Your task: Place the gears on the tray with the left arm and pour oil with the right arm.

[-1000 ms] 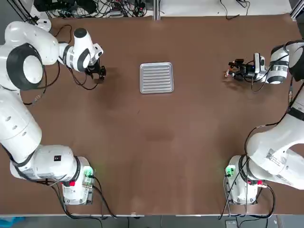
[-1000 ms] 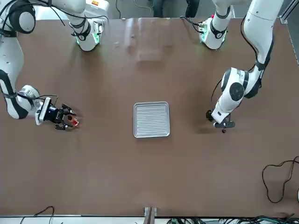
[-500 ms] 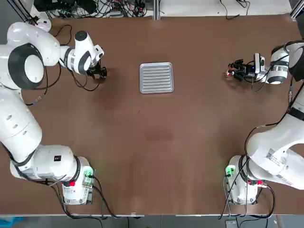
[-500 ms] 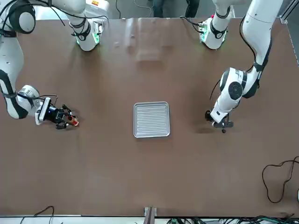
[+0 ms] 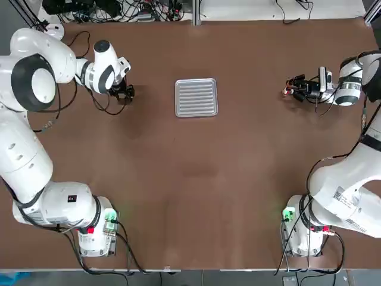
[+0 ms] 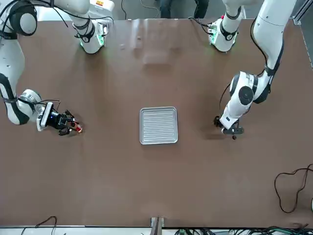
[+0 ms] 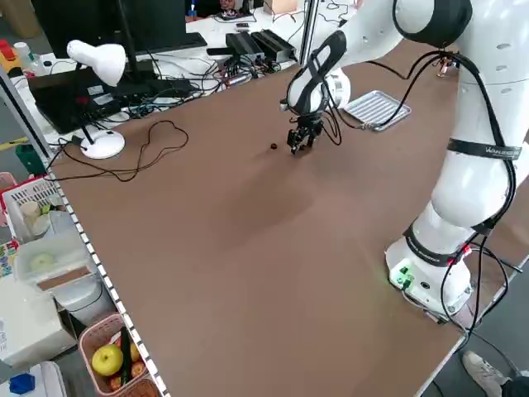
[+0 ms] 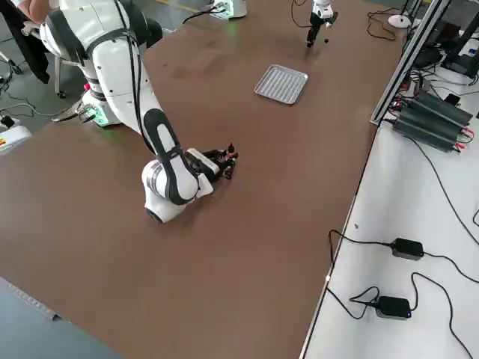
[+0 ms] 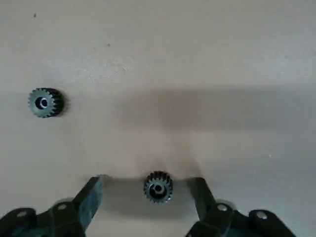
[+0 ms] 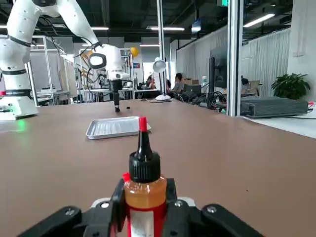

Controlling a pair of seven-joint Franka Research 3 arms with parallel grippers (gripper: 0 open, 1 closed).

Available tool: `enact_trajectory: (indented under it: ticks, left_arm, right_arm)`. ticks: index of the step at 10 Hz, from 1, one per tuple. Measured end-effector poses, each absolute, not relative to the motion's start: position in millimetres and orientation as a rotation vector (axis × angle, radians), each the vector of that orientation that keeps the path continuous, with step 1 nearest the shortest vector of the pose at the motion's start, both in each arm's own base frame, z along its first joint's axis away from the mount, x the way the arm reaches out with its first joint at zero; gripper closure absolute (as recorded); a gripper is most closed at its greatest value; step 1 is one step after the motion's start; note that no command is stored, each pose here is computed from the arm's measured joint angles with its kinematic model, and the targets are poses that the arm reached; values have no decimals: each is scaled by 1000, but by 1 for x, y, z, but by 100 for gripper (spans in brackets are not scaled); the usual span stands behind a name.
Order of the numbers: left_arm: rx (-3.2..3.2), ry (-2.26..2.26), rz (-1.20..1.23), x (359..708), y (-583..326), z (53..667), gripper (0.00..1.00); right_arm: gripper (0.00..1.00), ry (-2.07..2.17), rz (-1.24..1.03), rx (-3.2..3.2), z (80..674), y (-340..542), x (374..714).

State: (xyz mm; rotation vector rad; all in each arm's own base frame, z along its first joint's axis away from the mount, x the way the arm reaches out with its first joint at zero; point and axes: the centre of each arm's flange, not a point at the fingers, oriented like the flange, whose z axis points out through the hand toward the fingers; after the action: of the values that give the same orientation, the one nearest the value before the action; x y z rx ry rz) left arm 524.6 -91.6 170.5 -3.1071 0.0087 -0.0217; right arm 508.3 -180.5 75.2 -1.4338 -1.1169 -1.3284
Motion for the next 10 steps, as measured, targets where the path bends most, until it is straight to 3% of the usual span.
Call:
enact_trajectory:
  ticks: [5, 6, 7, 8, 10]
  left_arm:
    - [-3112, 18, -38, 525, -97, 174, 48]
    - [-3112, 16, -41, 526, -96, 174, 56]
    - [-3112, 12, -46, 527, -95, 176, 70]
    - [-3109, 9, -48, 527, -93, 178, 75]
    - [-3109, 7, -45, 527, -93, 177, 75]
  right_arm:
    - [66, -1088, -1297, -1414, 105, -190, 537]
    - [66, -1072, -1273, -1412, 115, -189, 545]
    - [66, -1065, -1254, -1412, 123, -187, 551]
    - [66, -1057, -1234, -1417, 129, -185, 555]
    - [66, -1043, -1214, -1409, 139, -184, 559]
